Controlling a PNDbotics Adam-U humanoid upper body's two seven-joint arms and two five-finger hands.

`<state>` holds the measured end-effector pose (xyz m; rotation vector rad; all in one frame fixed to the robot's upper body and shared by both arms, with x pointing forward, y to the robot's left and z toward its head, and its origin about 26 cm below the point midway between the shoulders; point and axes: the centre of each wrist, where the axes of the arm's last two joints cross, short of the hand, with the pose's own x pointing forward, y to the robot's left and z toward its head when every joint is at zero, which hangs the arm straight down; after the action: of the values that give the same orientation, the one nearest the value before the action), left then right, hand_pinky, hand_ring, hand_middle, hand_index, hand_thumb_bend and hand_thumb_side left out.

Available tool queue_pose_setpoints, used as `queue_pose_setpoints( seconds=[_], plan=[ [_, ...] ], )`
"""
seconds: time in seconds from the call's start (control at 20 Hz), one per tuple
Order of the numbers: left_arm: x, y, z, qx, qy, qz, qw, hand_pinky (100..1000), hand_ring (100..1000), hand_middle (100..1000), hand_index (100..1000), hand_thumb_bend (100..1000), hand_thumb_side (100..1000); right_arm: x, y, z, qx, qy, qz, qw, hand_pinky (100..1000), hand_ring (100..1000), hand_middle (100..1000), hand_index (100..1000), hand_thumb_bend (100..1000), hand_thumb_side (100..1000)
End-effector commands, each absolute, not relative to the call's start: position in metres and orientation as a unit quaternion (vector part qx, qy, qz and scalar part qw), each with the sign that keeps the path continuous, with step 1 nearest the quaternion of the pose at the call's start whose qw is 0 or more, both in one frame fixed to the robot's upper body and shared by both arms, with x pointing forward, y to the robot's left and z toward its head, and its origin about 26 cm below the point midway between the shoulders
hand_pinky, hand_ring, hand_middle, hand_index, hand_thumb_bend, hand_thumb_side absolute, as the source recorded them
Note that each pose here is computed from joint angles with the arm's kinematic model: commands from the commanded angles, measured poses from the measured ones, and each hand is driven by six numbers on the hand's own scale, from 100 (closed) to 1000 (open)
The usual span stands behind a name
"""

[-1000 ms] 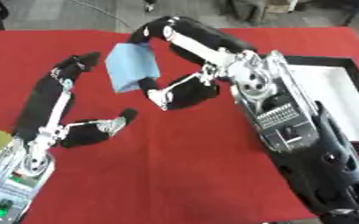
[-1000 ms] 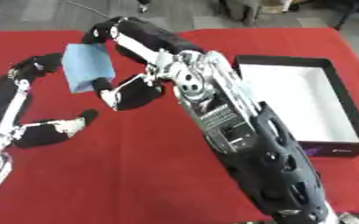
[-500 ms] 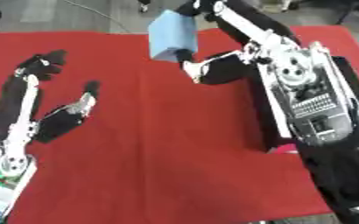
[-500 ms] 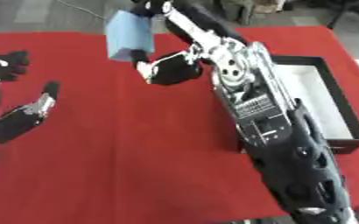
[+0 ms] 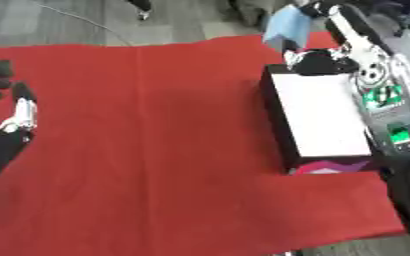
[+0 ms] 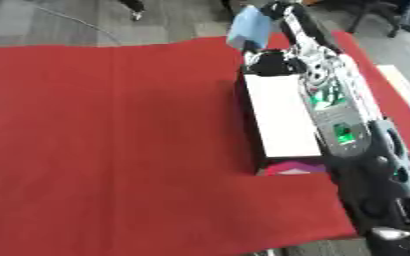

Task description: Pick up the objects with one hand, pass them to the other hand, and then place them into the box on the other side of the table.

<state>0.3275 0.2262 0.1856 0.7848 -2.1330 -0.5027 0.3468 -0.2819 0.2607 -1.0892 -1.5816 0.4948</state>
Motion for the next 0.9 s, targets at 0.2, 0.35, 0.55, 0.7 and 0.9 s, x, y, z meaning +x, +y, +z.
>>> queue_pose_setpoints(
  seconds=[0.2, 0.35, 0.55, 0.7, 0.9],
  plan=[
    [0.323, 0.236, 0.200, 0.326, -0.850, -0.183, 0.371, 730, 719, 712, 829, 102, 637, 0.350, -0.325, 0.249, -0.535, -0.601, 0.171, 0.569, 908, 983, 476, 620, 100, 100],
    [0.322, 0.238, 0.202, 0.329, -0.852, -0.177, 0.368, 732, 722, 715, 830, 103, 633, 0.352, -0.336, 0.236, -0.540, -0.576, 0.178, 0.587, 900, 1000, 549, 692, 100, 100],
    [0.321, 0.240, 0.204, 0.333, -0.853, -0.170, 0.365, 734, 724, 718, 833, 104, 632, 0.354, -0.344, 0.223, -0.530, -0.551, 0.209, 0.609, 941, 1000, 873, 954, 100, 108],
    [0.321, 0.241, 0.204, 0.336, -0.852, -0.167, 0.364, 735, 725, 718, 833, 109, 631, 0.354, -0.348, 0.219, -0.525, -0.538, 0.236, 0.616, 977, 1000, 966, 1000, 100, 200],
    [0.321, 0.242, 0.204, 0.338, -0.852, -0.164, 0.364, 736, 725, 718, 833, 110, 631, 0.352, -0.350, 0.221, -0.529, -0.535, 0.250, 0.609, 1000, 1000, 1000, 1000, 100, 261]
  ],
)
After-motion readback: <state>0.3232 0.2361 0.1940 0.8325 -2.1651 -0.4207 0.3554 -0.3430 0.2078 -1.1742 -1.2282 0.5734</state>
